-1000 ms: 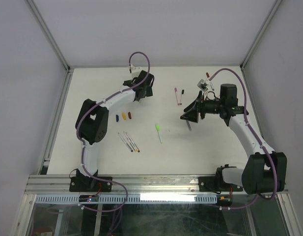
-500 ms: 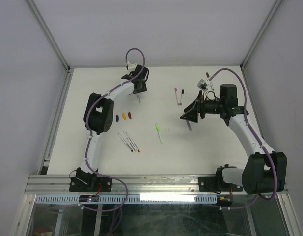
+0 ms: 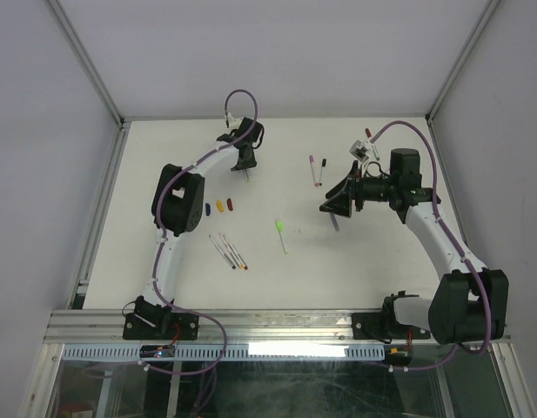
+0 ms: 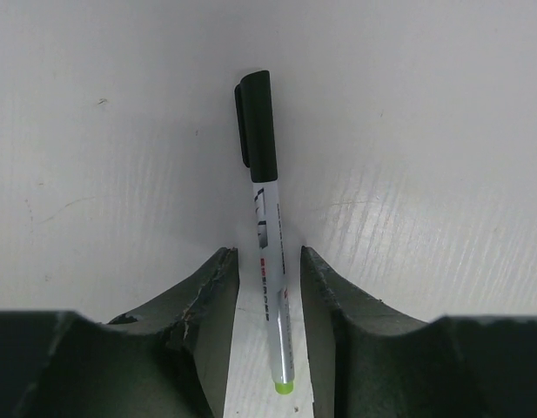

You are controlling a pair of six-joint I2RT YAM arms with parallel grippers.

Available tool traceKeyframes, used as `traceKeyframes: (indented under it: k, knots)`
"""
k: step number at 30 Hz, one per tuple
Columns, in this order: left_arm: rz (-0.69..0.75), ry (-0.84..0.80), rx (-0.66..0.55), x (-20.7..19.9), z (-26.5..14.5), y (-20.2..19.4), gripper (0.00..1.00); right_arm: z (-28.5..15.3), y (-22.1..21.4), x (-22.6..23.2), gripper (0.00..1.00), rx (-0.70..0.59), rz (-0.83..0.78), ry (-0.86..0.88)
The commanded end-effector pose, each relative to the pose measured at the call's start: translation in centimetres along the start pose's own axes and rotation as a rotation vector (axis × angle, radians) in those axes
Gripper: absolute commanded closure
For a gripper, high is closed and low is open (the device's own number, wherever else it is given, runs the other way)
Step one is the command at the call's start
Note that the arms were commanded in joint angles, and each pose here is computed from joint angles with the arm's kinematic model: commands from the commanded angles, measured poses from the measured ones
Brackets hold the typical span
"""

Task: Open the pen caps
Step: Pick up the pen from the center of the board.

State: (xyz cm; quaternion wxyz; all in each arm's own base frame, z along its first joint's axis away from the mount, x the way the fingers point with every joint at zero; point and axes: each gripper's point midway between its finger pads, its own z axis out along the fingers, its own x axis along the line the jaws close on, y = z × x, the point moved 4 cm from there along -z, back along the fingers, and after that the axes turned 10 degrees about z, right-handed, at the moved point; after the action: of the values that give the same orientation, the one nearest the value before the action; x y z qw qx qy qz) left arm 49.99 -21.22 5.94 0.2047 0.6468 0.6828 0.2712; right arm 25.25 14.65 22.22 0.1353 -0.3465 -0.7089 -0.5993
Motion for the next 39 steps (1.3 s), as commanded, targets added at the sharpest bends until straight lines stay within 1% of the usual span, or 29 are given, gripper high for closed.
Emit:
traceKeyframes:
  k: [1,5,10,13,16,20,25,28,29,34,39]
  knots:
    - [-0.013,-0.057,0.001,-0.3,-0.5,0.8,0.68,-0.3,1.5,0.6,0.29,-0.025,-0.057,0.017]
    - [-0.015,-0.062,0.011,0.1,-0.6,0.6,0.8,-0.3,1.5,0.6,0.29,-0.025,-0.053,0.02]
    - [-0.013,-0.075,0.011,0.4,-1.7,0.7,1.0,0.0,1.1,0.8,0.29,-0.03,-0.028,0.051]
    - [-0.024,-0.083,-0.014,0.6,-3.0,1.3,1.0,0.5,0.7,0.9,0.3,-0.042,0.014,0.072]
    - [-0.045,-0.115,-0.069,1.0,-5.1,2.2,1.0,1.2,0.4,0.8,0.3,-0.059,0.025,0.08]
    - [-0.074,-0.185,-0.132,1.3,-7.8,2.7,1.0,2.1,-0.2,0.6,0.3,-0.078,0.057,0.095]
    - [-0.104,-0.283,-0.182,1.5,-11.0,2.3,1.0,2.9,-1.0,0.5,0.29,-0.09,0.096,0.122]
    - [-0.12,-0.36,-0.208,1.3,-13.0,1.6,1.0,3.3,-1.5,0.2,0.27,-0.095,0.11,0.128]
    - [-0.124,-0.379,-0.203,1.3,-13.4,0.7,1.0,3.5,-1.6,0.1,0.26,-0.1,0.112,0.127]
    - [-0.164,-0.517,-0.265,0.3,-17.2,-1.4,1.0,4.7,-3.0,-0.5,0.2,-0.141,0.13,0.11]
    - [-0.191,-0.623,-0.314,-1.3,-21.1,-4.1,1.0,6.8,-4.3,-1.2,0.19,-0.117,0.201,0.103]
